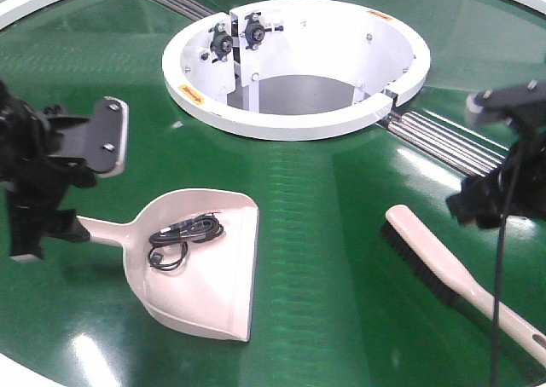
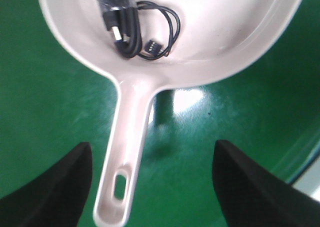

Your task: Clean and inspect green conveyor with broom and dustpan

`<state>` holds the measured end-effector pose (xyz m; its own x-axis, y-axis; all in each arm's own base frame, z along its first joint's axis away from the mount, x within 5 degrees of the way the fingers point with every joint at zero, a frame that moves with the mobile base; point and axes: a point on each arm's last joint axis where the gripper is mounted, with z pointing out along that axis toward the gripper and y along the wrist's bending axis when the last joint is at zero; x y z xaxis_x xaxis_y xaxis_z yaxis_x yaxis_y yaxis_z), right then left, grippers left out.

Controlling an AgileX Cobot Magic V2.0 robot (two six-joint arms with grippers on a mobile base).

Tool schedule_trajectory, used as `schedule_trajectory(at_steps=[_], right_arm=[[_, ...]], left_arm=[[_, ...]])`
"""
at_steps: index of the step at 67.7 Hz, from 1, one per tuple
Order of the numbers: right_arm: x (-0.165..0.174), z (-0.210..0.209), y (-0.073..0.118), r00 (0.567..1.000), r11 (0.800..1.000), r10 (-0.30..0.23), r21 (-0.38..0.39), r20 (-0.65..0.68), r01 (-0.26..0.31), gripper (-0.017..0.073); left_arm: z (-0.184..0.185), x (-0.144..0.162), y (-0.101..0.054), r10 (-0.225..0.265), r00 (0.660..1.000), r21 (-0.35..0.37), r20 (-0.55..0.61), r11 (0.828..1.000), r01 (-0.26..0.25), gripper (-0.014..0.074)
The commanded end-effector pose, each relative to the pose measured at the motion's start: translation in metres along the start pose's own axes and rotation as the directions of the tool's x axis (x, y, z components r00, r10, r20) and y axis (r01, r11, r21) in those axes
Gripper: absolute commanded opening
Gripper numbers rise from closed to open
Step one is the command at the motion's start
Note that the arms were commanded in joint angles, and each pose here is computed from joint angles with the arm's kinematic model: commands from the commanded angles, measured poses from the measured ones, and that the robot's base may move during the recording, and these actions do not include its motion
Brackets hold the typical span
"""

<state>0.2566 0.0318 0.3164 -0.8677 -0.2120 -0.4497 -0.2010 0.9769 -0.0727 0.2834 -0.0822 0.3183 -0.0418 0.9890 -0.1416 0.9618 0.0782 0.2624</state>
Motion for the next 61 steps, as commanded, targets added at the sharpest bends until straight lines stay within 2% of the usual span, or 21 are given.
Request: schedule_trajectory(at_steps=[1,5,7,10,14,16,19,21,24,28,30,36,39,44,45,46,48,49,55,61], right_arm=[[-0.011,-0.042,0.0,0.957,1.0,0.019,-0.007,0.288,-0.018,0.0507],[-0.011,-0.06,0.0,0.918,1.0,0.029,-0.011,0.395,-0.027,0.0507],[-0.01,-0.069,0.0,0.902,1.0,0.029,-0.009,0.43,-0.028,0.0507],[-0.007,-0.081,0.0,0.876,1.0,0.025,-0.002,0.482,-0.028,0.0507],[0.0,-0.098,0.0,0.842,1.0,0.02,0.007,0.54,-0.029,0.0507],[0.003,-0.106,0.0,0.826,1.0,0.019,0.009,0.563,-0.03,0.0507],[0.008,-0.116,0.0,0.806,0.999,0.017,0.012,0.591,-0.03,0.0507],[0.014,-0.125,0.0,0.788,0.999,0.015,0.015,0.616,-0.03,0.0507],[0.021,-0.137,0.001,0.762,0.999,0.013,0.014,0.647,-0.03,0.0507],[0.03,-0.151,0.001,0.729,0.999,0.002,0.024,0.684,-0.025,0.0507],[0.035,-0.158,0.001,0.71,0.999,0.001,0.026,0.704,-0.026,0.0507],[0.049,-0.177,0.003,0.654,1.0,0.001,0.018,0.757,-0.023,0.0507],[0.055,-0.183,0.005,0.628,1.0,0.001,0.013,0.779,-0.017,0.0507],[0.068,-0.184,0.007,0.573,1.0,-0.002,0.013,0.819,-0.015,0.0507],[0.071,-0.182,0.007,0.567,1.0,-0.004,0.016,0.824,-0.016,0.0507],[0.075,-0.179,0.007,0.558,1.0,-0.005,0.019,0.83,-0.018,0.0507],[0.08,-0.175,0.007,0.545,1.0,-0.007,0.022,0.838,-0.021,0.0507],[0.085,-0.171,0.008,0.537,0.999,-0.009,0.024,0.843,-0.022,0.0507],[0.109,-0.148,0.01,0.516,0.999,-0.01,0.028,0.857,-0.028,0.0507],[0.133,-0.132,0.012,0.456,0.998,-0.022,0.043,0.89,-0.035,0.0507]], left_arm=[[-0.051,-0.002,-0.015,-0.009,0.996,-0.133,0.084,0.991,0.02,0.0487],[-0.069,-0.002,-0.024,-0.041,0.991,-0.174,0.128,0.983,0.063,0.0484],[-0.078,-0.002,-0.028,-0.078,0.984,-0.193,0.158,0.975,0.109,0.0482],[-0.09,-0.001,-0.033,-0.157,0.966,-0.23,0.206,0.952,0.204,0.0481],[-0.107,0.001,-0.039,-0.241,0.929,-0.278,0.281,0.906,0.319,0.0481],[-0.116,0.002,-0.042,-0.278,0.903,-0.3,0.328,0.876,0.379,0.0481],[-0.13,0.003,-0.046,-0.301,0.866,-0.337,0.398,0.83,0.444,0.0481],[-0.137,0.004,-0.05,-0.306,0.849,-0.353,0.432,0.809,0.471,0.0481],[-0.151,0.006,-0.057,-0.332,0.797,-0.361,0.505,0.757,0.545,0.0481],[-0.166,0.009,-0.066,-0.35,0.734,-0.357,0.582,0.701,0.617,0.0481],[-0.175,0.011,-0.072,-0.346,0.701,-0.356,0.623,0.673,0.649,0.0481],[-0.192,0.015,-0.086,-0.317,0.615,-0.349,0.722,0.601,0.719,0.0481],[-0.194,0.019,-0.095,-0.305,0.577,-0.338,0.758,0.573,0.746,0.0481],[-0.192,0.025,-0.112,-0.268,0.541,-0.34,0.797,0.543,0.768,0.0481],[-0.193,0.027,-0.116,-0.251,0.528,-0.341,0.811,0.531,0.776,0.0481],[-0.188,0.028,-0.119,-0.252,0.523,-0.337,0.814,0.527,0.78,0.0481],[-0.184,0.032,-0.126,-0.23,0.501,-0.335,0.835,0.509,0.793,0.0481],[-0.182,0.033,-0.13,-0.229,0.497,-0.334,0.837,0.507,0.795,0.0481],[-0.16,0.044,-0.153,-0.19,0.447,-0.319,0.874,0.471,0.823,0.0481],[-0.135,0.053,-0.175,-0.158,0.395,-0.293,0.905,0.441,0.848,0.0481]])
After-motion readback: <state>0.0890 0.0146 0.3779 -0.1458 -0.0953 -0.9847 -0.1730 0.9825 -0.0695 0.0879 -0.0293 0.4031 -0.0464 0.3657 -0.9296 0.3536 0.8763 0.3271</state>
